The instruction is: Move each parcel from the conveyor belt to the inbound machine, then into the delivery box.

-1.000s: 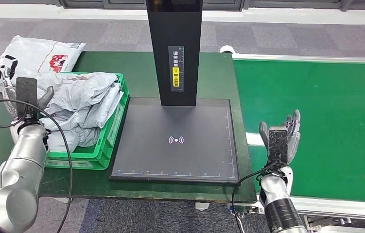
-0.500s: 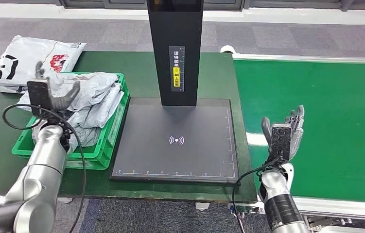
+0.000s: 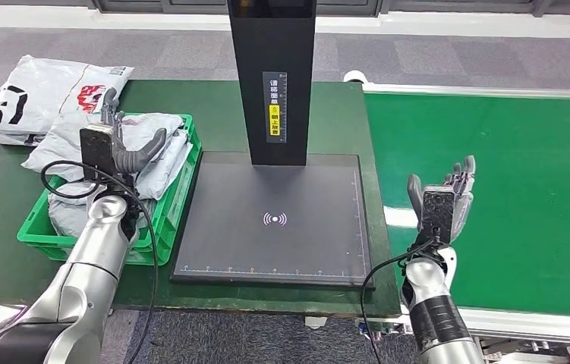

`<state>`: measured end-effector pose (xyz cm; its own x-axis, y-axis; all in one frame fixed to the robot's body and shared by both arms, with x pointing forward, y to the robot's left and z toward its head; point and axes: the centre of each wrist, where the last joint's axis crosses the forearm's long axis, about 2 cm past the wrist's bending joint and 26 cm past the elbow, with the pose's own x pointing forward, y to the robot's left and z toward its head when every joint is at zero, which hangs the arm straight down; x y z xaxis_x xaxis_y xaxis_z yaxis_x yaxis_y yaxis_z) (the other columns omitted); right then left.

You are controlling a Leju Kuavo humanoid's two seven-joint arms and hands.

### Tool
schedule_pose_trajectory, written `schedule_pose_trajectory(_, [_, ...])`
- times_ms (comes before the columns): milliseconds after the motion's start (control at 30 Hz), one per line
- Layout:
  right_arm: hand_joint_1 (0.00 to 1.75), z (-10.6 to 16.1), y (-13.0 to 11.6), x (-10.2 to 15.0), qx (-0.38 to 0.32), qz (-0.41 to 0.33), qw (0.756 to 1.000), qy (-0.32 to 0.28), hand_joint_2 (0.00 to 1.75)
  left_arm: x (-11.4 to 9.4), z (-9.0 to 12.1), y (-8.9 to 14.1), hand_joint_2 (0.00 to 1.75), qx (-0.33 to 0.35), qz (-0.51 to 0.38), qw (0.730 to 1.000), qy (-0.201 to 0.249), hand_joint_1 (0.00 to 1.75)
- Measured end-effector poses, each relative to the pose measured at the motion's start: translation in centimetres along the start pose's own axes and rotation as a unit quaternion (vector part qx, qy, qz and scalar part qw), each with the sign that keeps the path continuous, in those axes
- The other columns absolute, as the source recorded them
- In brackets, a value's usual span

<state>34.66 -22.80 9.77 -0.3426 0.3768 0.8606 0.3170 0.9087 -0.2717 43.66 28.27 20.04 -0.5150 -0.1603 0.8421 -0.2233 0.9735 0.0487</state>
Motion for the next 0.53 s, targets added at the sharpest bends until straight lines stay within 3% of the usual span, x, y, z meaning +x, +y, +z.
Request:
schedule_pose_trajectory(67, [0.0,-0.2,0.4,0.4,0.004,-0.002,1.0,-0.009,1.75,0.3,0.2,-1.3,1.75,-0.025,0.012,1.0,-0.01,0.0])
schedule_pose_trajectory(200, [0.0,-1.2,2.5,2.2,0.01,-0.016,0.999,-0.039,0.0,1.3,1.5,-6.1,1.75,-0.067,0.005,0.996,-0.053,0.0])
schedule_pose_trajectory(233, [0.0,-1.4,3.1,2.8,0.011,-0.023,0.999,-0.047,0.0,1.5,2.2,-7.5,1.75,-0.074,-0.001,0.995,-0.064,0.0])
schedule_pose_trajectory(367, [0.0,-1.3,5.5,4.5,0.015,-0.047,0.996,-0.07,1.75,2.4,5.1,-12.0,1.75,-0.087,-0.023,0.992,-0.086,0.0])
schedule_pose_trajectory(533, [0.0,-0.7,7.3,5.5,0.03,-0.072,0.995,-0.066,1.75,2.6,7.3,-14.6,1.75,-0.079,-0.005,0.995,-0.056,0.0])
